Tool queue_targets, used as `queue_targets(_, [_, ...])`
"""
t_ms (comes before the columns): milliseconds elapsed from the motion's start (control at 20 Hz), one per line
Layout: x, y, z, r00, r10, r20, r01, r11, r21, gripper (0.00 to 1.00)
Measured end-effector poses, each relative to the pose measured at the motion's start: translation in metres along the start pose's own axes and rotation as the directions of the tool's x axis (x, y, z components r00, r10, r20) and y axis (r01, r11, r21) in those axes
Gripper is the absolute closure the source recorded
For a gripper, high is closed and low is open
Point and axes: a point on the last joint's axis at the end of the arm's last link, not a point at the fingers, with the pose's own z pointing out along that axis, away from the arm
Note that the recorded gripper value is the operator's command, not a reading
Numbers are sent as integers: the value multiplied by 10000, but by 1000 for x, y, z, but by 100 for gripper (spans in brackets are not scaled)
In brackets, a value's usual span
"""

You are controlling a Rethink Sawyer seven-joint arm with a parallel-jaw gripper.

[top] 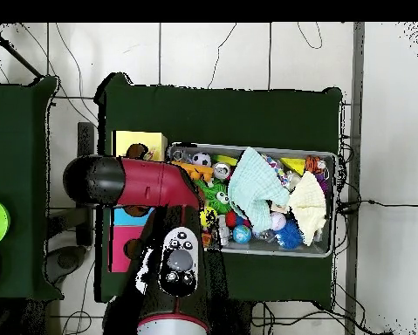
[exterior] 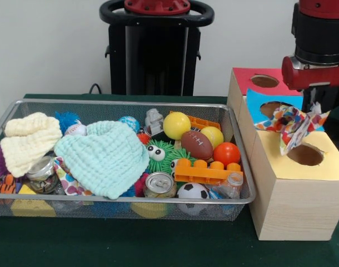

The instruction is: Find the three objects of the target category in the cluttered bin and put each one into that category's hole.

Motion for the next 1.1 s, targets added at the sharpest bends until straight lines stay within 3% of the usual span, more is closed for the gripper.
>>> queue_targets(500, [-10, 14, 26, 9999, 43, -110, -45, 9998, -175, 100])
queue_targets(1100, [-25, 29, 29, 9999, -64, 126, 68, 9996, -263, 100])
